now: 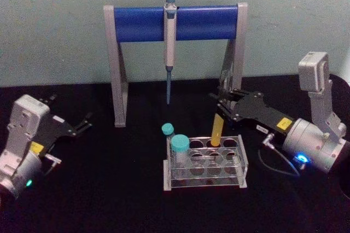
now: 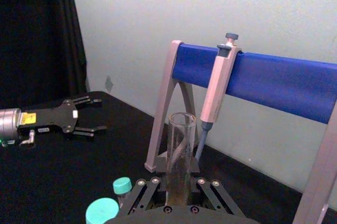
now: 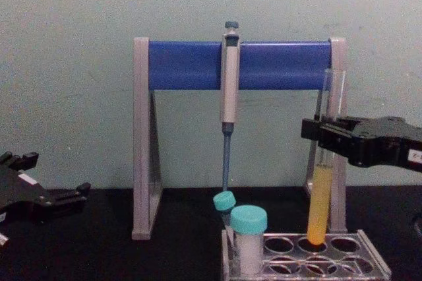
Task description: Pick up the test tube from the test tube rack, shake it, then place it back into the test tube rack.
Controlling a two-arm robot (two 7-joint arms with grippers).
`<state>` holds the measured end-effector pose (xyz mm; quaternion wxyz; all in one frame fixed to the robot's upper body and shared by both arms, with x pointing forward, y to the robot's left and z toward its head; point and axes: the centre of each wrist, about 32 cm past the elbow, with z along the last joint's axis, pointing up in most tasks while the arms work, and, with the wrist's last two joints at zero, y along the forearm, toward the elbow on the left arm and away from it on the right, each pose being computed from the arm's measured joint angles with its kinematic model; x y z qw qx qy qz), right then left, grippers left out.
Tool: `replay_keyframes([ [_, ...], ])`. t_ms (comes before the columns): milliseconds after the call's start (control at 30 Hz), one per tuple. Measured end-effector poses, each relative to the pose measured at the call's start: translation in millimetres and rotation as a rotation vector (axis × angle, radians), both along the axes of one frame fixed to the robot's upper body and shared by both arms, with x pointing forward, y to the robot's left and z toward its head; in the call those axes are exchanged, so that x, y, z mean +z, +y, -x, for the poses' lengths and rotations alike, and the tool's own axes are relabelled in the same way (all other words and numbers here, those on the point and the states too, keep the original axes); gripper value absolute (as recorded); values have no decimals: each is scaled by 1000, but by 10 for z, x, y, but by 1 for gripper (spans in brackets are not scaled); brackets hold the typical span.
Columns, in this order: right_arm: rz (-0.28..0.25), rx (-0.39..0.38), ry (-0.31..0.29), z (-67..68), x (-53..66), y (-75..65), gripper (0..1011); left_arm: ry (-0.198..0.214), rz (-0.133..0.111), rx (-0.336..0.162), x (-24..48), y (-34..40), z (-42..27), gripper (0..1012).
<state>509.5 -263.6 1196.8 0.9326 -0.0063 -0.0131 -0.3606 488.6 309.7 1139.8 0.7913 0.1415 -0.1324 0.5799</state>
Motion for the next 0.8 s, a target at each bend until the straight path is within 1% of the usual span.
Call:
replay_keyframes([
  [333, 2, 5, 7, -44, -29, 23, 235, 0, 0, 0, 0, 0, 0, 1010],
  [800, 19, -2, 36, -65, -133, 33, 235, 0, 0, 0, 0, 0, 0, 1010],
])
